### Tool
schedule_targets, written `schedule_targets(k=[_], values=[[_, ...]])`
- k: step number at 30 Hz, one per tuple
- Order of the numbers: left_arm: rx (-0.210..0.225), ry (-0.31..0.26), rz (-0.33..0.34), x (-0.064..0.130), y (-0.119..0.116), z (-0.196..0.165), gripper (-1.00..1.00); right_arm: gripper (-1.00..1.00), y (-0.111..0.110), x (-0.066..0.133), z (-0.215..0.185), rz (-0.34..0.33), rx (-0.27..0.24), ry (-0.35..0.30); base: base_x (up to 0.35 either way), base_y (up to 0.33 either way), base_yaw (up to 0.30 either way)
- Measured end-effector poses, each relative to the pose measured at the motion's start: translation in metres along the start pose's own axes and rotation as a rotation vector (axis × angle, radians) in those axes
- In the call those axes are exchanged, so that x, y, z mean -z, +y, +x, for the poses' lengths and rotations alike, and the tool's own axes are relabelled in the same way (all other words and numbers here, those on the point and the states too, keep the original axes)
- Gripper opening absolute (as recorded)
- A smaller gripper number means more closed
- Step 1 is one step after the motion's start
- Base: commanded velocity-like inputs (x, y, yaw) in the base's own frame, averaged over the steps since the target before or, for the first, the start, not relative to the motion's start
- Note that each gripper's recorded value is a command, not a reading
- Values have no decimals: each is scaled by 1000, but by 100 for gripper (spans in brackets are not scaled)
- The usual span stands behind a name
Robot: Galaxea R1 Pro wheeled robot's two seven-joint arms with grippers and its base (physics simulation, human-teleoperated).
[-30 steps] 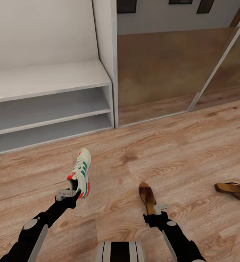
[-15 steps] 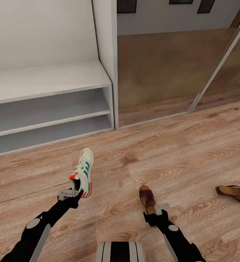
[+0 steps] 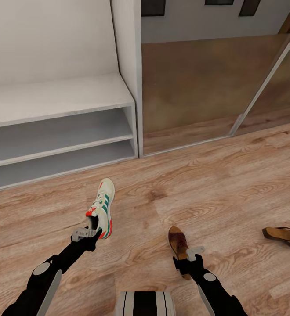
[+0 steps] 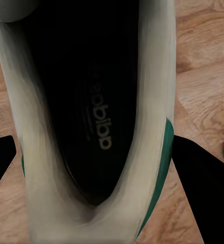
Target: Pick up the two gym shoes and the two sandals from the corridor floor and place them onto the hallstand (shoe rack) in the corridor, making sure they are on the rack and not on the floor. Arrange them so the two gym shoes are next to each other and the two sandals are next to each other.
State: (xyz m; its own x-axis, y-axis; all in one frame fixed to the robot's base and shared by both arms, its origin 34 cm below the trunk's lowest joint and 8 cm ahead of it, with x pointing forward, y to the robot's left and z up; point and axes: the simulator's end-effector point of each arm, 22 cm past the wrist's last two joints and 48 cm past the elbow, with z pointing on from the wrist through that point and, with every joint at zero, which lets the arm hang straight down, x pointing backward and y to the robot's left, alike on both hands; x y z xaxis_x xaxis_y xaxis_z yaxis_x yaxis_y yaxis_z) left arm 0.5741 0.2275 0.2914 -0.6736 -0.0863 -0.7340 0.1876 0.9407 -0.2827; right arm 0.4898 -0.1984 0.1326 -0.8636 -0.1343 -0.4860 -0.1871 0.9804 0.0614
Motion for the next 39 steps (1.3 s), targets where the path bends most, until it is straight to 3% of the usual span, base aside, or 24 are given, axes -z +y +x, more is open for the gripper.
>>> schedule_targets(k=[28,39], values=[[-6,2,-2,1,3,0,-100,100,1,0,-3,-1,-1,-6,19,0,-40],[13,54,-7,-7,9,29,-100,100,4,-11,26,-9,-10,48,0,0,0]])
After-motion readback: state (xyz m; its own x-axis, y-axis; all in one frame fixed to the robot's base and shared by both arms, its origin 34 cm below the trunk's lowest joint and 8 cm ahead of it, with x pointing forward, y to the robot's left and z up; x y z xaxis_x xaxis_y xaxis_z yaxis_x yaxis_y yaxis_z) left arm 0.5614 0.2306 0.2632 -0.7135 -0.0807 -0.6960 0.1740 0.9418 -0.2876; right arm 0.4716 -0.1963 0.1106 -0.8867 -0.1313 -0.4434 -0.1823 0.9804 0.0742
